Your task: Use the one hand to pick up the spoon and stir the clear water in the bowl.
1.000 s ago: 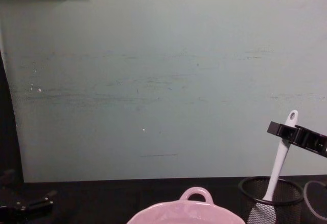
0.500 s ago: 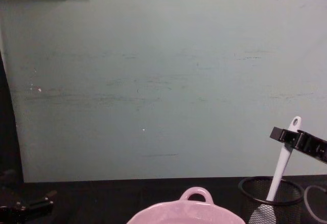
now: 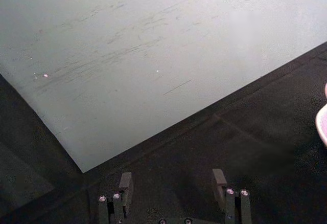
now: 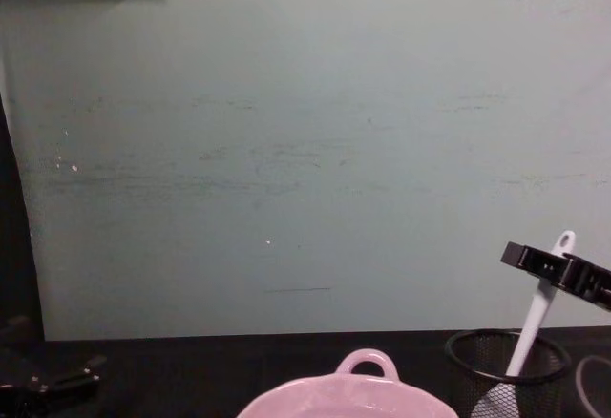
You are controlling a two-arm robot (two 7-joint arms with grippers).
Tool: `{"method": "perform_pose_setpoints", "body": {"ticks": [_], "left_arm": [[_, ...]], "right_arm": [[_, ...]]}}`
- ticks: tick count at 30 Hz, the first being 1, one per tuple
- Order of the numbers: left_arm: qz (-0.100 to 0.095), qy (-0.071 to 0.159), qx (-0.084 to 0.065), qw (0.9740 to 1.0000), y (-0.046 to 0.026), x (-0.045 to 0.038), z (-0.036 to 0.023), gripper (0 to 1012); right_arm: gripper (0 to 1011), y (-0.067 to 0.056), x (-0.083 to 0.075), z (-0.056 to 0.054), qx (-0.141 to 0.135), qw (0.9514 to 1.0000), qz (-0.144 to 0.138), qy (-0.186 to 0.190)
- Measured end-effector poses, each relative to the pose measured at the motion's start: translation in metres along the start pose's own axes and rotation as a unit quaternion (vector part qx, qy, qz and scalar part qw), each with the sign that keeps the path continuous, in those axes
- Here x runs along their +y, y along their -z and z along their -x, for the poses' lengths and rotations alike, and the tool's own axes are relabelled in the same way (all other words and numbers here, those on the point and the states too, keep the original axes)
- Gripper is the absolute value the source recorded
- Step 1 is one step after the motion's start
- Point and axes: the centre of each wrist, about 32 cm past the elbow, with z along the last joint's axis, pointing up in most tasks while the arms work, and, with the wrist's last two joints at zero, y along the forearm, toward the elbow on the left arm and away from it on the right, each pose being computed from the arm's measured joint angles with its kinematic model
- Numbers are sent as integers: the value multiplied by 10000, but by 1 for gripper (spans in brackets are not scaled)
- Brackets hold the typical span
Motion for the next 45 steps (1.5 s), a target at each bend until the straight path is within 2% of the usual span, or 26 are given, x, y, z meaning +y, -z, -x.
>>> {"method": "perform_pose_setpoints", "body": {"ticks": [6,8,9,19,23,29,34,37,39,42,45], "left_arm": [[0,1,0,10000,0,0,0,1011],[0,0,0,10000,0,0,0,1011],[0,0,0,10000,0,0,0,1011],[0,0,0,10000,0,0,0,1011],[0,0,0,10000,0,0,0,1011],[0,0,0,10000,0,0,0,1011],[0,0,0,10000,0,0,0,1011],[0,0,0,10000,0,0,0,1011],[0,0,0,10000,0,0,0,1011],[0,0,0,10000,0,0,0,1011],[0,0,0,10000,0,0,0,1011]], "right_arm": [[599,23,-45,-31,45,10000,-48,52],[640,33,-55,-40,66,9999,-63,55],[700,48,-65,-54,88,9999,-69,72],[978,120,-134,-126,190,9996,-36,220],[1002,120,-237,-100,198,9995,-33,241],[1002,143,-502,-19,312,9990,46,321],[1002,124,-695,25,234,9988,64,432],[1002,93,-781,33,76,9986,98,522],[1002,55,-832,22,-161,9978,181,620],[1002,4,-864,-7,-522,9951,339,768],[1002,-40,-855,-35,-926,9901,532,910]]}}
